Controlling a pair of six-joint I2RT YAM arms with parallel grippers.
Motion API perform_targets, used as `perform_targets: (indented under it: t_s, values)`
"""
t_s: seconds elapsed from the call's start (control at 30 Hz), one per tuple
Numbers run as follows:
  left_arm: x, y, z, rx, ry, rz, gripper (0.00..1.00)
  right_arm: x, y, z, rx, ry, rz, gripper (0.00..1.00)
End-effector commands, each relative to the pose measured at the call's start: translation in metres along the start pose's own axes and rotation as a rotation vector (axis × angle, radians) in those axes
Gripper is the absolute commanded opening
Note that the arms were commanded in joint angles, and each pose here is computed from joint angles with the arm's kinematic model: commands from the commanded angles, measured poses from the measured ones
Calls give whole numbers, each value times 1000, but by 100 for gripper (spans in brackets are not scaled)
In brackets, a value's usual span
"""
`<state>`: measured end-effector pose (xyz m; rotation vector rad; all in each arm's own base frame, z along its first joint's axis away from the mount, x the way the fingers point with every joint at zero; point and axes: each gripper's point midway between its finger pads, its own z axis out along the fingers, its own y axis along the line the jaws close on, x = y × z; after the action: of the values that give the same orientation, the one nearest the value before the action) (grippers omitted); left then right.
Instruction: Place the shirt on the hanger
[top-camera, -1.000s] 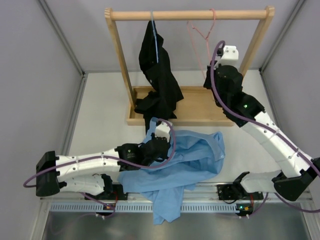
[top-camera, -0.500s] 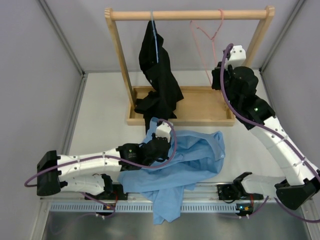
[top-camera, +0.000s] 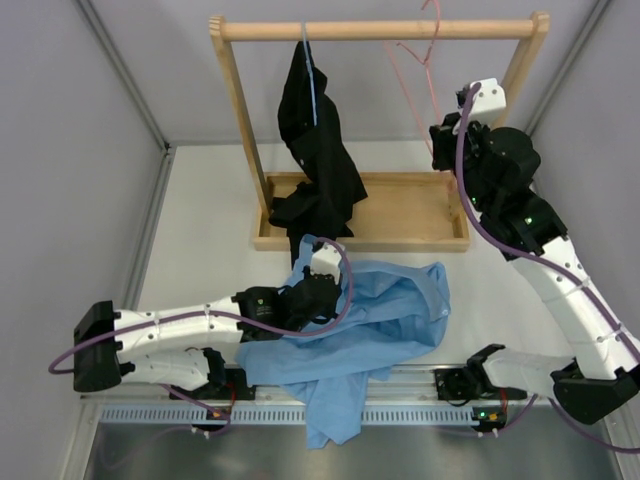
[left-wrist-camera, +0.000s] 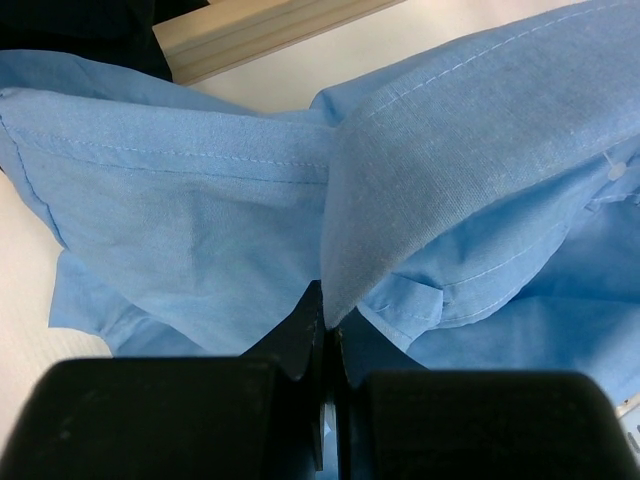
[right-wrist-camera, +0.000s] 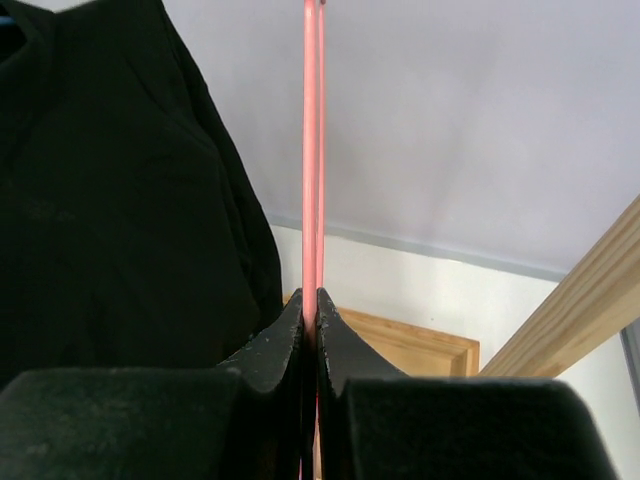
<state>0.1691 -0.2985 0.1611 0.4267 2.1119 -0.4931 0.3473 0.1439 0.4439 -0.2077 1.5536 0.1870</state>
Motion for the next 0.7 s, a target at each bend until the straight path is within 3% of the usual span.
perform_targets:
  t_s: [0.0, 0.27, 0.4, 0.57, 0.67]
  values:
    - [-19, -4, -5, 18, -70, -68, 0, -54, 0, -3, -28, -148, 20, 0]
    - [-29, 5, -3, -47, -108, -132, 0, -69, 6, -20, -83, -191, 78, 0]
    - [-37, 15, 1, -75, -105, -191, 0, -55, 15, -43, -158, -138, 72, 0]
    - [-44, 19, -1, -76, -120, -210, 0, -9, 10, -95, -198, -20, 74, 0]
    - [-49, 22, 0, -86, -125, -217, 0, 31, 25, -131, -321, 112, 77, 0]
